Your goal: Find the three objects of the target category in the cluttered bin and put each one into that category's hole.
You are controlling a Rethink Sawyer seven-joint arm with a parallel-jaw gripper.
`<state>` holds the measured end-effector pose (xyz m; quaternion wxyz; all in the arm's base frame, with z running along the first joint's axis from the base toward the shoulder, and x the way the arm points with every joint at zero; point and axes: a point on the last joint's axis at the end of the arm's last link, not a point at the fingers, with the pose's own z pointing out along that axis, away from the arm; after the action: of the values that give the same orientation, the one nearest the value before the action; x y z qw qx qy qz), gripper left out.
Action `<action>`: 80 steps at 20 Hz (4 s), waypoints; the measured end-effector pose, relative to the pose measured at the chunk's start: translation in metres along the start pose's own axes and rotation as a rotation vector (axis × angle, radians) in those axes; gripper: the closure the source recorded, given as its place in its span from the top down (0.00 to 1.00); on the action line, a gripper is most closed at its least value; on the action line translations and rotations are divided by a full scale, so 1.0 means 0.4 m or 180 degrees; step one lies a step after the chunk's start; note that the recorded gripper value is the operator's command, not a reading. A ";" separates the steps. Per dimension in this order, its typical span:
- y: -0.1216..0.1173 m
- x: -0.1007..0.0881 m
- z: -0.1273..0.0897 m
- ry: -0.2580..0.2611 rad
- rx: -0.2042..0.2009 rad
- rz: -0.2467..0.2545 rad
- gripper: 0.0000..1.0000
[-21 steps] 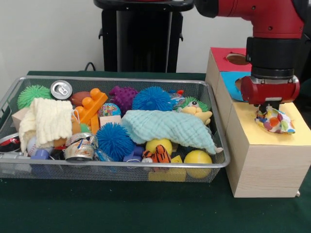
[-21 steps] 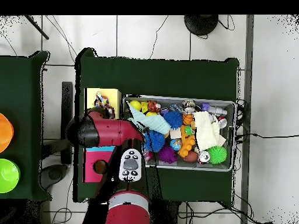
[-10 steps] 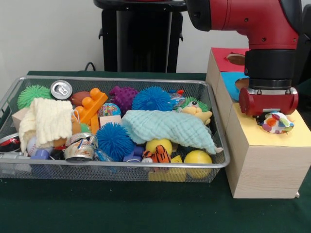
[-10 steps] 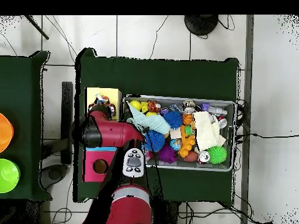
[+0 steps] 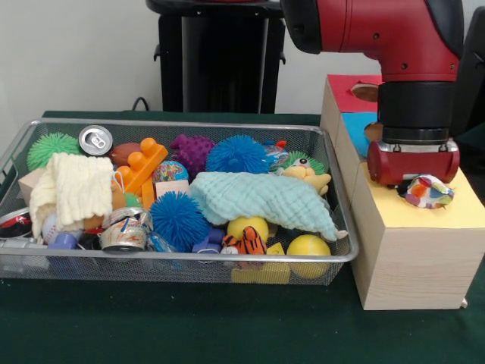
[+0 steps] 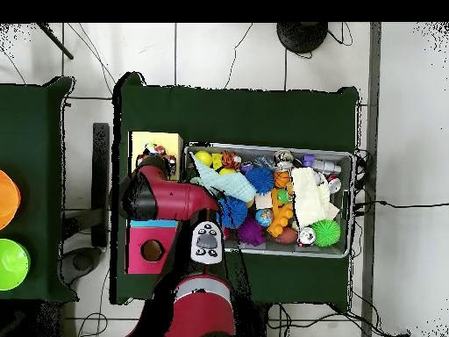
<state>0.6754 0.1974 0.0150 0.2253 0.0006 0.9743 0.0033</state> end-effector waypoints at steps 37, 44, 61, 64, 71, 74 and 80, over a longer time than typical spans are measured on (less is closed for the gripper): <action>-0.001 0.004 -0.004 -0.0070 0.0081 -0.0080 0.00; 0.002 0.004 -0.026 0.0101 0.0064 -0.0087 0.00; 0.010 -0.043 -0.194 0.0674 0.0072 -0.0148 0.00; 0.001 -0.044 -0.195 0.0673 0.0092 -0.0142 0.00; -0.003 -0.044 -0.195 0.0675 0.0097 -0.0138 0.00; 0.000 -0.044 -0.201 0.0712 0.0090 -0.0138 0.00; 0.048 -0.049 -0.244 0.0973 0.0024 -0.0211 0.00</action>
<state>0.6502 0.2159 0.1115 0.0744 -0.0312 0.9967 -0.0077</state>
